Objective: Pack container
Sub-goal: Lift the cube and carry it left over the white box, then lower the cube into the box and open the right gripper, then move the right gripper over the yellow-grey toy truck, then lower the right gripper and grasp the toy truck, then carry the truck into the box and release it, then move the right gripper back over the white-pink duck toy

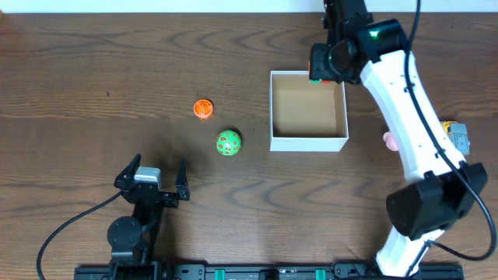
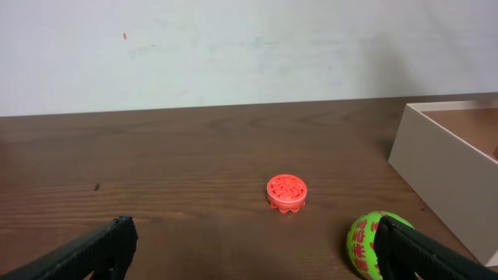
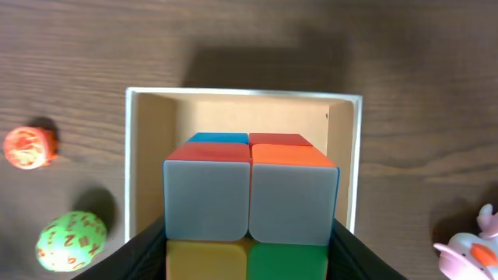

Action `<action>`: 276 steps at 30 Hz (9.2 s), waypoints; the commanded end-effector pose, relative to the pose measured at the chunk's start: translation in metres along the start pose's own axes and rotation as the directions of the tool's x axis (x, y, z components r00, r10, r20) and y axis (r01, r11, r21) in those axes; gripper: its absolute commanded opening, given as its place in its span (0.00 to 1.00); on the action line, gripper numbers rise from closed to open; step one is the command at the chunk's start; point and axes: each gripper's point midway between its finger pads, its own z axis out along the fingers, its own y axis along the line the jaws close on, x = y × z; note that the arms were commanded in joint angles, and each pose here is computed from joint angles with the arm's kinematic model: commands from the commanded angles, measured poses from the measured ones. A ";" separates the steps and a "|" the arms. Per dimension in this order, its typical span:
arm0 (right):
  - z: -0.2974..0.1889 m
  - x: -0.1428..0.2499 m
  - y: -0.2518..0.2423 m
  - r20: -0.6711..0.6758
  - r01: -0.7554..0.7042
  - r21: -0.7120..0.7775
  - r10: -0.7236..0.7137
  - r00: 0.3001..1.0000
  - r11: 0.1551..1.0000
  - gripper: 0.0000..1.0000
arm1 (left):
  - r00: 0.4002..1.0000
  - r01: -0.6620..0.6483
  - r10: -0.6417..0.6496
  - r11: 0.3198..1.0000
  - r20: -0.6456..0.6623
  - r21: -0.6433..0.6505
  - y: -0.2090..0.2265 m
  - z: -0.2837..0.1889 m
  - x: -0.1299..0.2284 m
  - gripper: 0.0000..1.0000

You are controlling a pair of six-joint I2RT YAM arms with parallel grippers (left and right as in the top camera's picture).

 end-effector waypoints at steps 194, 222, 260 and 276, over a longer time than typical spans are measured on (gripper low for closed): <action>0.071 0.142 -0.380 -0.140 0.055 0.146 -0.034 0.990 0.988 0.53 | 0.999 -0.007 0.007 1.000 -0.044 0.009 -0.001 0.001 0.015 0.98; -0.069 -0.035 -0.213 0.352 0.332 0.016 -0.316 0.881 0.943 0.46 | 0.999 -0.007 0.007 1.000 -0.044 0.009 -0.001 0.001 0.015 0.98; -0.002 0.002 -0.032 0.098 0.638 0.045 -0.639 0.763 0.768 0.64 | 0.999 -0.007 0.007 1.000 -0.044 0.009 -0.001 0.001 0.015 0.98; -0.004 0.012 -0.068 -0.005 0.495 0.127 -0.498 0.867 0.860 0.89 | 0.999 -0.007 0.007 1.000 -0.044 0.009 -0.001 0.001 0.015 0.98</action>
